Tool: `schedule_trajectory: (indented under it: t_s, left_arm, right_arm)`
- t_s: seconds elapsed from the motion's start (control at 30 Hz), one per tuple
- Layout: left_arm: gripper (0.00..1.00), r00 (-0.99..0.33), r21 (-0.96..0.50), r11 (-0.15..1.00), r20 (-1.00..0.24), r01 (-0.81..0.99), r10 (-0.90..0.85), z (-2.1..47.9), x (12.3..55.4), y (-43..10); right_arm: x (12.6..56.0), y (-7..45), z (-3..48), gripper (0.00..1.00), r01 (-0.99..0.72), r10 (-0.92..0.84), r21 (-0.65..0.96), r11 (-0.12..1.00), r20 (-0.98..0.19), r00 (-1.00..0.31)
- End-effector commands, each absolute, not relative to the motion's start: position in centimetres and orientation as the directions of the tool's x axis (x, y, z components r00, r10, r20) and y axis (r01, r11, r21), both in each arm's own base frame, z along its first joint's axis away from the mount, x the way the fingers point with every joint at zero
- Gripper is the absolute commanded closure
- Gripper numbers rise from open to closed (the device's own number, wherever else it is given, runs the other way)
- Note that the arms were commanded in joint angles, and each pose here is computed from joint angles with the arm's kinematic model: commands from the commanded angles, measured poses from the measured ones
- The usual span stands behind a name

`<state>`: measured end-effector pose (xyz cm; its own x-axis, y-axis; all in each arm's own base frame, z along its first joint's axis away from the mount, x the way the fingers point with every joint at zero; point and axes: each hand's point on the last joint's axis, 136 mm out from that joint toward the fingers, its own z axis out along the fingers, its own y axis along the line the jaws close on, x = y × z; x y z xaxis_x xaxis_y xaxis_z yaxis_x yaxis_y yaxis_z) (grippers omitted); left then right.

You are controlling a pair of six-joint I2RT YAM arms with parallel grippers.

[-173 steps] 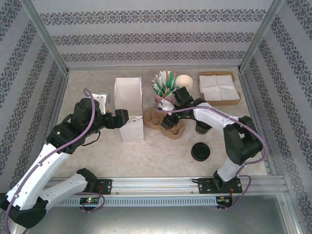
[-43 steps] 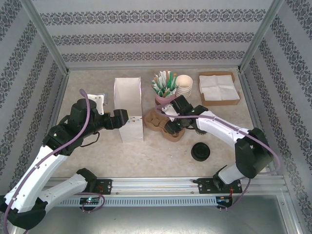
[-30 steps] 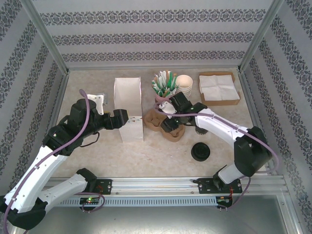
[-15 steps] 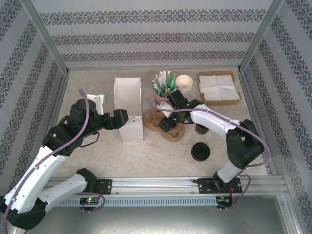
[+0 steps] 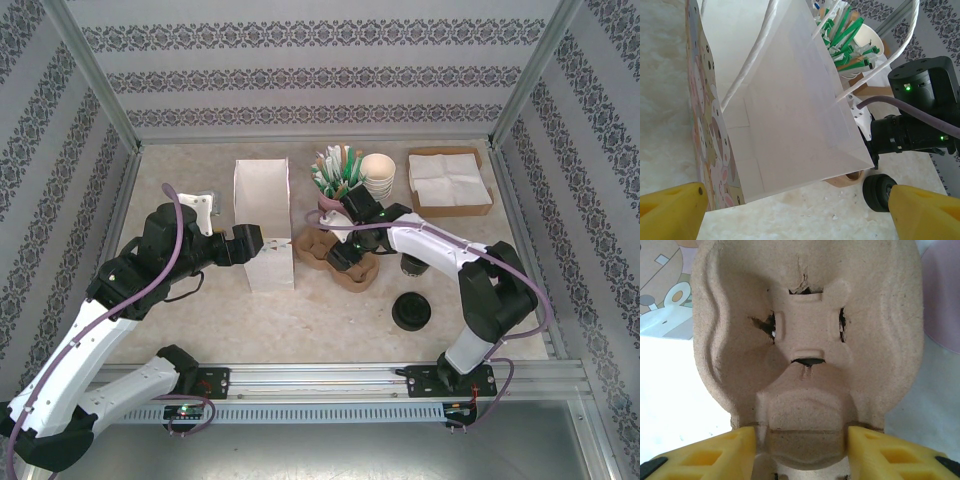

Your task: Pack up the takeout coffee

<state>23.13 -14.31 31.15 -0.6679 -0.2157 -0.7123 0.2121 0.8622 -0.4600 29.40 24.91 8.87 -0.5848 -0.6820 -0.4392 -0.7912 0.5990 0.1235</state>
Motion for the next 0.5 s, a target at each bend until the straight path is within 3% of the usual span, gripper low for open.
schedule_trajectory:
  t_s: [0.0, 0.47]
  left_arm:
    - [0.06, -0.660, -0.457, 0.866, -0.717, 0.203, -0.223, 31.2, 23.1, -13.9]
    - [0.06, -0.663, -0.471, 0.858, -0.712, 0.205, -0.232, 31.3, 23.0, -14.0]
  right_arm:
    - [28.9, 24.8, 8.1, 0.47, -0.801, -0.712, 0.114, 0.587, -0.399, -0.579]
    - [28.1, 23.3, 9.0, 0.61, -0.744, -0.656, 0.108, 0.659, -0.401, -0.640]
